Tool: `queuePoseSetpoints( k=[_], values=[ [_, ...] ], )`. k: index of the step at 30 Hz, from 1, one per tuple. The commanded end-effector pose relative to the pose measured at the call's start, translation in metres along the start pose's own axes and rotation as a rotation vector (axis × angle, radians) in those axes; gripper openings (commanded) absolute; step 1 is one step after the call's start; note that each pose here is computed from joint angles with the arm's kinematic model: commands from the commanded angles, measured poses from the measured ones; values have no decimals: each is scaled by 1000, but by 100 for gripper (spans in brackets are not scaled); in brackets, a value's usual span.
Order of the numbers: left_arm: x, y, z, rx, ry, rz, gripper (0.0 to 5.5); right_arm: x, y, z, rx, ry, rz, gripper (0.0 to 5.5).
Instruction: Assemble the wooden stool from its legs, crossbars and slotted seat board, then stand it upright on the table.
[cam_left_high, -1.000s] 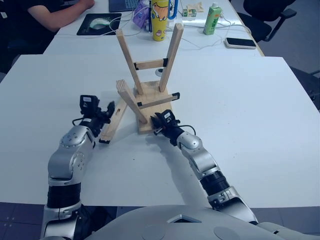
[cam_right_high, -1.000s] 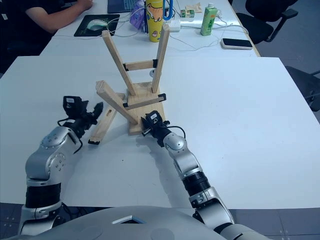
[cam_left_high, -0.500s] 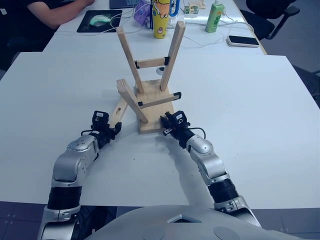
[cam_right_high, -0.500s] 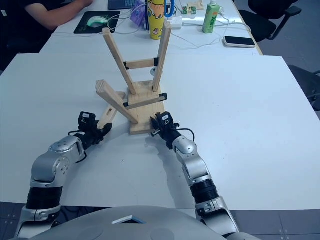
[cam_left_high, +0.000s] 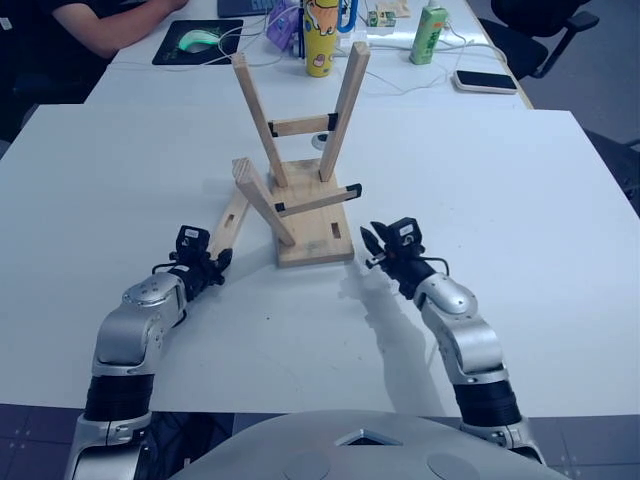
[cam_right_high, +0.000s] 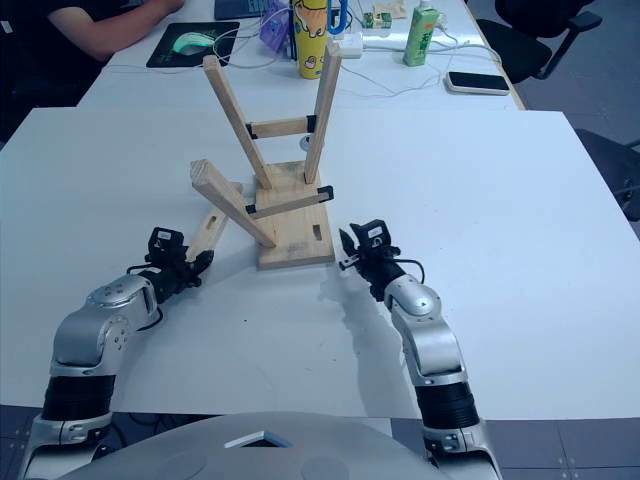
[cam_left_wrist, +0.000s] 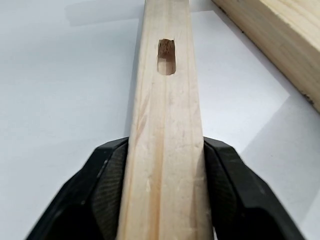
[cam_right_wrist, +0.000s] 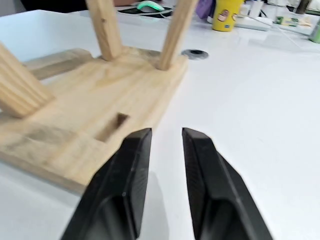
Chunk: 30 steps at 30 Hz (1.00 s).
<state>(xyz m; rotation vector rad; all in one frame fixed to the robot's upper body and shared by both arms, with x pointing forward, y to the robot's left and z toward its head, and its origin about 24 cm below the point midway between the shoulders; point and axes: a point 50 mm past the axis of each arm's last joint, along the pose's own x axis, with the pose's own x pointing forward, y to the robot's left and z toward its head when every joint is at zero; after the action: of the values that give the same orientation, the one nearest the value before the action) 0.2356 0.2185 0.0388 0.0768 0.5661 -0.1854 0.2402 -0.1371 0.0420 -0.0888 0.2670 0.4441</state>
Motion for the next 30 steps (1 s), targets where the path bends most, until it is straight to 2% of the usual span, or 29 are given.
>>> queuePoseSetpoints(
  k=[1,4,7,10,13,16,20,22,26,28,30],
  values=[
    [-6,22,40,15,-248,132,208,5,5,-27,-54,167,62,113],
    [-28,37,96,64,-580,238,208,4,20,-36,-52,199,137,113],
    [-59,33,144,120,-888,244,208,5,26,-36,-45,189,161,113],
    [-82,12,179,158,-1095,89,208,6,26,-35,-45,183,159,113],
    [-99,-15,206,152,-1201,-160,208,7,24,-37,-45,186,161,113],
    [-113,-59,222,160,-1196,-514,208,9,24,-37,-19,176,180,113],
    [-111,-110,202,153,-1017,-875,208,10,8,-36,-14,171,179,113],
    [-106,-121,186,139,-926,-938,208,12,6,-33,-23,166,220,113],
    [-93,-129,159,87,-802,-980,208,13,28,-33,-42,184,376,113],
    [-89,-129,151,81,-766,-995,208,16,22,-34,-32,184,327,113],
    [-83,-128,141,88,-716,-1010,208,13,1,-32,-10,163,229,113]
  ],
)
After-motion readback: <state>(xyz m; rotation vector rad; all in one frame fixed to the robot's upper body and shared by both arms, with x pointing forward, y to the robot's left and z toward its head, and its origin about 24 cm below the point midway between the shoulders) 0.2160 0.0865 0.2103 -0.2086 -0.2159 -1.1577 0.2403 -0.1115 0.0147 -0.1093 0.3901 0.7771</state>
